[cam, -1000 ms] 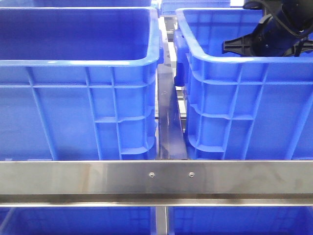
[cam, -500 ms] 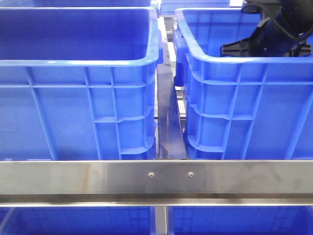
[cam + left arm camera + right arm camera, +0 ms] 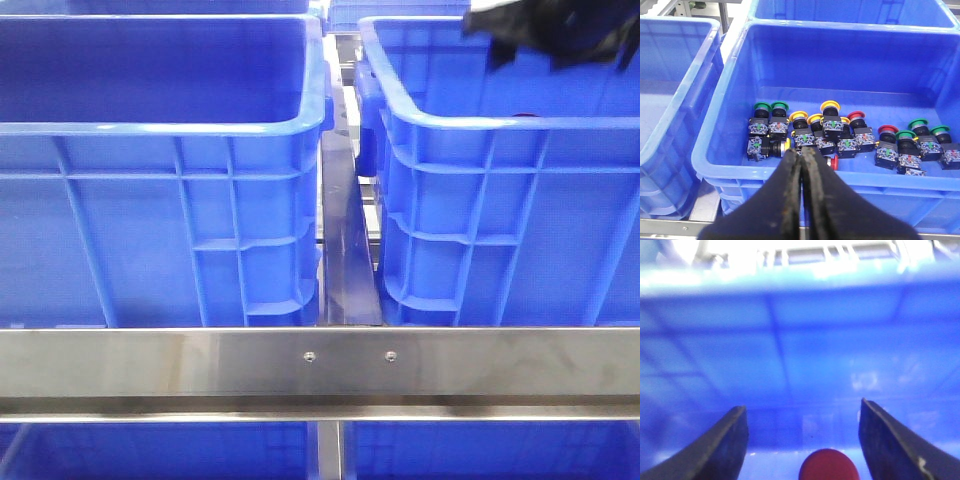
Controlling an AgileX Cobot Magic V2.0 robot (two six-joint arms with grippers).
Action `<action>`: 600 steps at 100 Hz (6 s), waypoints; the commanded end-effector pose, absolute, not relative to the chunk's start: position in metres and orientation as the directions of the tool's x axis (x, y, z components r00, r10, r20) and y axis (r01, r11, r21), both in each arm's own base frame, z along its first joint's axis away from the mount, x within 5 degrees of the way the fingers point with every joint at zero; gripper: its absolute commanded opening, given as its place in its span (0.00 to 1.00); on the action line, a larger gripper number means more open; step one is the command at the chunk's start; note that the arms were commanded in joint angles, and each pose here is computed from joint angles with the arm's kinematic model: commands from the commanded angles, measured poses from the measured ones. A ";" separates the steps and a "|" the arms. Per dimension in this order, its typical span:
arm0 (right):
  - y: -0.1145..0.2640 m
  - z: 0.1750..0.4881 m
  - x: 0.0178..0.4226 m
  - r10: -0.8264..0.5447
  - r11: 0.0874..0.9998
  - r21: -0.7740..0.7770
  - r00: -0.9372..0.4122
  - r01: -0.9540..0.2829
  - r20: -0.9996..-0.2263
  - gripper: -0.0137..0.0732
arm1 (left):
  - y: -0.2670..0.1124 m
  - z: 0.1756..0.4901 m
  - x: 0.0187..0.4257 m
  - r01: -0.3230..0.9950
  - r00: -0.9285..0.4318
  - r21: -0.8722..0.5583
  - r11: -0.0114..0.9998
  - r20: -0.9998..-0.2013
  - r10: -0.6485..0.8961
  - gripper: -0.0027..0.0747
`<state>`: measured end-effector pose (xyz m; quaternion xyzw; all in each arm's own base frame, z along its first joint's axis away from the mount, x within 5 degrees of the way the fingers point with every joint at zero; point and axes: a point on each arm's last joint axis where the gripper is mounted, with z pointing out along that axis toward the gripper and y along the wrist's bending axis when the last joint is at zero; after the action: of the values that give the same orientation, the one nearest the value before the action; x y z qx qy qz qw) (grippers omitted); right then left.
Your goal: Pick red and yellow buttons and place in box
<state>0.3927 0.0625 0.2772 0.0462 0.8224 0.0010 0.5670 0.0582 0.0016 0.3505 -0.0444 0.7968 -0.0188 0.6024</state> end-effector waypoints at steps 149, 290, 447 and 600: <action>0.010 0.356 0.127 0.177 0.984 0.175 0.081 -0.038 -0.981 0.02 | 0.000 0.365 0.060 -0.029 -0.174 -0.118 0.993 -0.977 -0.122 0.01; 0.011 0.356 0.128 0.177 0.983 0.173 0.075 -0.052 -0.981 0.02 | -0.019 0.370 0.269 0.151 -0.600 -0.069 0.986 -0.799 0.036 0.68; 0.011 0.356 0.128 0.177 0.984 0.174 0.076 -0.048 -0.981 0.02 | -0.039 0.260 0.399 0.163 -0.779 -0.089 0.983 -0.622 0.074 0.37; 0.017 0.355 0.127 0.175 0.980 0.169 0.054 -0.106 -0.983 0.24 | -0.212 0.427 0.168 0.845 -0.321 -0.057 0.532 -0.849 0.420 0.01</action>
<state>0.1284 0.0159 0.3455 0.0365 0.6897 0.0984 0.7164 0.1765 -0.2120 0.4033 0.4203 0.8003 -0.2255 0.3633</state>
